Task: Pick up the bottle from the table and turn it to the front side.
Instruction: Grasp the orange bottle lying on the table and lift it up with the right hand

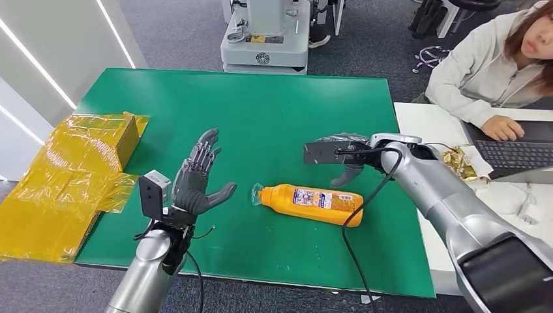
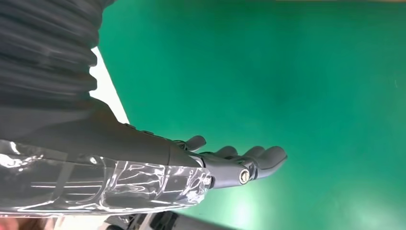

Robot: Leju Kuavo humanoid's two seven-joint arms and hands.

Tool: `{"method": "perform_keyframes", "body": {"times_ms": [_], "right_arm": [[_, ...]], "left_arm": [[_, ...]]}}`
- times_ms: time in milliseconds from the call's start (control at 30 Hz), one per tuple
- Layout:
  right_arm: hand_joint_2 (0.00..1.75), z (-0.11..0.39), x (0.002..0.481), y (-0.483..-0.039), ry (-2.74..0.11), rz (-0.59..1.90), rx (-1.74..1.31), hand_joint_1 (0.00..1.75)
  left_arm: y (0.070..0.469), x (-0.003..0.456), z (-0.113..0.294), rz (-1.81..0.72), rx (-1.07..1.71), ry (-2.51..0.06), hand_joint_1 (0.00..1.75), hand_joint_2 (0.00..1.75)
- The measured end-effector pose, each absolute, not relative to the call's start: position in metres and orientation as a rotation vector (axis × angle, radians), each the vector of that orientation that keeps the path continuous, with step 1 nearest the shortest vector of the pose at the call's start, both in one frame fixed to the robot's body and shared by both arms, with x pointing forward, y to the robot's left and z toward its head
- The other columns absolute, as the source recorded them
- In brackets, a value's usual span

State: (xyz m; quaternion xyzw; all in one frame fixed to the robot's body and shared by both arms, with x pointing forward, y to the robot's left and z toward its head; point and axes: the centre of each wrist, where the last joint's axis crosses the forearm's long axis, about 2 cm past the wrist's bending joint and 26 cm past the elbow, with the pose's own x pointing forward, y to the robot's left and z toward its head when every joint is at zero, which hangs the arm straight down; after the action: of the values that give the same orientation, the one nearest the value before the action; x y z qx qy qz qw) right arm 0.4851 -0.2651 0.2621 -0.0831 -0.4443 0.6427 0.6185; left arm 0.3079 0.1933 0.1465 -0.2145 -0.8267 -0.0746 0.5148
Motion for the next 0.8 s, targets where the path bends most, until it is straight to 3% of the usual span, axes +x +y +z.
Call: {"method": "perform_keyframes", "body": {"times_ms": [800], "right_arm": [[1.75, 0.231, 0.474, -0.271, -0.814, 1.602, -0.185, 0.0]], "left_arm": [[0.196, 0.31, 0.147, -0.147, -0.525, -1.959, 0.0, 1.75]]}}
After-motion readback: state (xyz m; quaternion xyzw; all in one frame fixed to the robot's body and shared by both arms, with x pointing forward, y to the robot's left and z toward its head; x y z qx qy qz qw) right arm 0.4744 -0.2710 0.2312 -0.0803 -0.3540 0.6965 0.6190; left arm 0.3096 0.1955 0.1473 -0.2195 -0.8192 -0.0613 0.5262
